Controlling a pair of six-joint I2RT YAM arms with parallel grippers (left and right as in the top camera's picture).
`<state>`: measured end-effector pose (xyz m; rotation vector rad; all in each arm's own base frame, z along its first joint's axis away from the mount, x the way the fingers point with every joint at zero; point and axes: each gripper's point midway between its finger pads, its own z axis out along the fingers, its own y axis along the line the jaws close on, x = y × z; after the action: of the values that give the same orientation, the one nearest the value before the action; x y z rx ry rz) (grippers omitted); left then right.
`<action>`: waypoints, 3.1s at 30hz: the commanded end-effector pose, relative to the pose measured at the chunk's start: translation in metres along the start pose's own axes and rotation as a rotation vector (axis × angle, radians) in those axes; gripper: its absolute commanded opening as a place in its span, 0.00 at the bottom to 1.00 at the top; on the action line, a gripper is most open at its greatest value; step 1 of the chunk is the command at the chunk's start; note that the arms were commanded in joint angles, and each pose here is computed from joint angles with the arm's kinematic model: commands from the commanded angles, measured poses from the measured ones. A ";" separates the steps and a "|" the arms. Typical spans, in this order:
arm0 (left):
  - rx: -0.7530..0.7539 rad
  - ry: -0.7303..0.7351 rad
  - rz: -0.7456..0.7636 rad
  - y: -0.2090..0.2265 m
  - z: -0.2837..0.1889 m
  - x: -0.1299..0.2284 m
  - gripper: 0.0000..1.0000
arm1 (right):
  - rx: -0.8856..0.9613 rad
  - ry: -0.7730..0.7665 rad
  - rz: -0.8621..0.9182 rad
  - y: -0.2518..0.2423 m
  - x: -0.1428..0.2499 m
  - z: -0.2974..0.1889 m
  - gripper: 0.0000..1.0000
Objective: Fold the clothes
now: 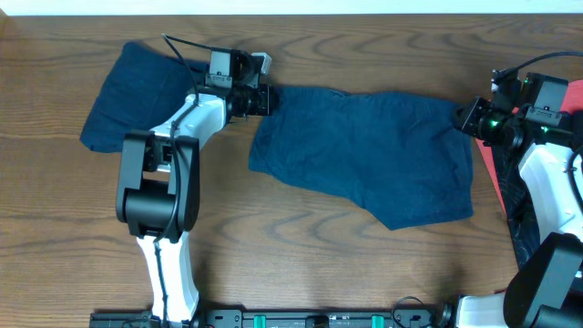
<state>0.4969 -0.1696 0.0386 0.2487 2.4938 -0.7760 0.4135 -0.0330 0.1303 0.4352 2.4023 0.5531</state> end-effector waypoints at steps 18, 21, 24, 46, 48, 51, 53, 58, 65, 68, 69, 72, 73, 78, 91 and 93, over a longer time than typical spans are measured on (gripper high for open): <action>-0.045 -0.010 -0.058 -0.086 -0.231 0.014 0.06 | -0.019 -0.091 -0.073 0.024 -0.004 -0.088 0.01; -0.056 0.050 -0.091 -0.098 -0.252 0.041 0.06 | 0.049 -0.072 -0.061 0.022 0.014 -0.112 0.01; -0.105 0.114 -0.130 -0.100 -0.268 0.067 0.06 | 0.133 -0.037 -0.036 0.015 0.037 -0.133 0.01; -0.244 0.352 -0.242 -0.093 -0.298 0.137 0.06 | 0.225 0.053 -0.029 0.020 0.112 -0.195 0.01; -0.189 0.261 -0.204 -0.099 -0.290 0.114 0.06 | 0.180 -0.054 -0.005 0.029 0.086 -0.193 0.01; -0.094 0.135 -0.143 -0.116 -0.291 0.078 0.06 | 0.034 -0.194 -0.025 0.058 0.048 -0.195 0.01; -0.074 0.067 -0.102 -0.128 -0.303 0.059 0.06 | -0.034 -0.289 -0.040 0.075 0.024 -0.205 0.01; -0.064 -0.113 0.059 -0.166 -0.359 0.023 0.06 | -0.074 -0.450 -0.103 0.110 -0.012 -0.257 0.01; -0.075 -0.436 0.283 -0.233 -0.465 0.013 0.06 | -0.046 -0.658 -0.173 0.156 -0.027 -0.365 0.01; -0.135 -0.584 0.344 -0.251 -0.512 0.020 0.06 | -0.016 -0.732 -0.181 0.165 -0.024 -0.401 0.01; -0.167 -0.635 0.357 -0.255 -0.528 0.022 0.06 | -0.007 -0.755 -0.183 0.168 -0.023 -0.411 0.01; -0.256 -0.733 0.363 -0.256 -0.559 0.027 0.06 | 0.010 -0.814 -0.186 0.172 -0.023 -0.432 0.01; -0.278 -0.745 0.358 -0.254 -0.563 0.027 0.06 | 0.008 -0.825 -0.189 0.174 -0.024 -0.435 0.01; -0.309 -0.663 0.310 -0.232 -0.536 0.008 0.06 | 0.018 -0.780 -0.156 0.166 -0.038 -0.418 0.01; -0.325 -0.247 0.159 -0.103 -0.330 -0.109 0.06 | -0.037 -0.283 -0.041 0.118 -0.129 -0.190 0.01; -0.326 -0.199 0.139 -0.075 -0.287 -0.122 0.06 | -0.049 -0.223 -0.035 0.109 -0.140 -0.140 0.01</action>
<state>0.4216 -0.0885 0.3799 0.2628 2.2641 -0.4120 0.4096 -0.0264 0.4013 0.3382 2.0914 0.5403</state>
